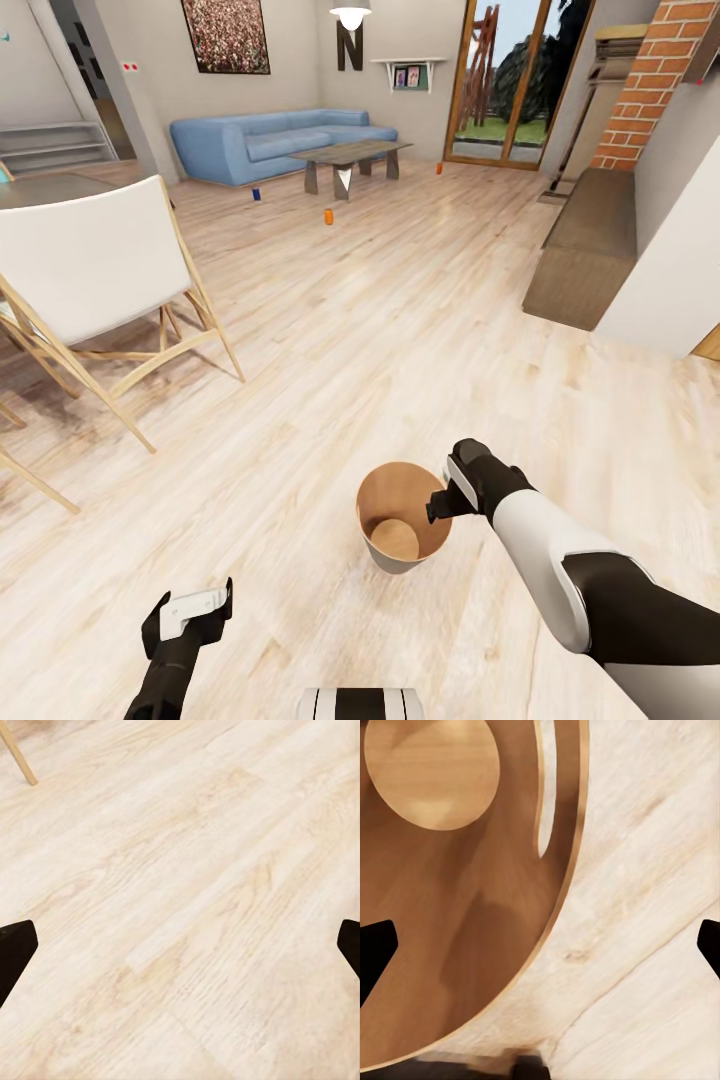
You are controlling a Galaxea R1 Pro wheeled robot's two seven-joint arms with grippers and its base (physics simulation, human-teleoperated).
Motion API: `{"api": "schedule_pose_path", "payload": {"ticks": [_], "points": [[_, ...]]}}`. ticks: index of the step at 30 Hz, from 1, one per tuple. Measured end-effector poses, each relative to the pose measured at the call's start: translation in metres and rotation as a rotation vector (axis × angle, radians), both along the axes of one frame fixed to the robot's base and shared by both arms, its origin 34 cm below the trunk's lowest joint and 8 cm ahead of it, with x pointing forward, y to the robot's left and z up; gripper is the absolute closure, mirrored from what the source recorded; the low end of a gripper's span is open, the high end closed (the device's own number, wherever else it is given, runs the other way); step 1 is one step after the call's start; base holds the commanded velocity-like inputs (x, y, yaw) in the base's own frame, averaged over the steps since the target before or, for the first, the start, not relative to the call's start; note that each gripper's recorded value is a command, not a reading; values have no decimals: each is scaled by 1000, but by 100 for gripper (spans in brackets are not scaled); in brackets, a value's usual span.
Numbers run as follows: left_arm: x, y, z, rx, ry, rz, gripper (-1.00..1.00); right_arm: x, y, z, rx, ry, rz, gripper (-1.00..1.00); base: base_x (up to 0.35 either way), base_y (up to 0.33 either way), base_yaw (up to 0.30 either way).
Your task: Put the three can of soda from the living room inside the tash can in the kitchen.
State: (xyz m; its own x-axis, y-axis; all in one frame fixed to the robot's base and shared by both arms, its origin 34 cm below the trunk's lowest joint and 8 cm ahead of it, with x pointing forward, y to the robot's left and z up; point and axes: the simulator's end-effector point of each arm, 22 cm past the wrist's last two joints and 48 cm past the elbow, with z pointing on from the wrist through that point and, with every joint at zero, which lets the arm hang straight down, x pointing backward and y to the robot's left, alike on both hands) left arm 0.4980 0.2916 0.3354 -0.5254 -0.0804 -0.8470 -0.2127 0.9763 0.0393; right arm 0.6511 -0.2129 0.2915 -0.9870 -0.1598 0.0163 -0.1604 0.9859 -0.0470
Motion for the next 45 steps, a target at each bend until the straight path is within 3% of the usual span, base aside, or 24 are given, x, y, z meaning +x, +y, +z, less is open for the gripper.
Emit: {"api": "schedule_pose_path", "payload": {"ticks": [45], "points": [[-5,0,-12,0,28,-2,-100,-7,0,-18,-4,31,5,-100,0,-1,0]]}}
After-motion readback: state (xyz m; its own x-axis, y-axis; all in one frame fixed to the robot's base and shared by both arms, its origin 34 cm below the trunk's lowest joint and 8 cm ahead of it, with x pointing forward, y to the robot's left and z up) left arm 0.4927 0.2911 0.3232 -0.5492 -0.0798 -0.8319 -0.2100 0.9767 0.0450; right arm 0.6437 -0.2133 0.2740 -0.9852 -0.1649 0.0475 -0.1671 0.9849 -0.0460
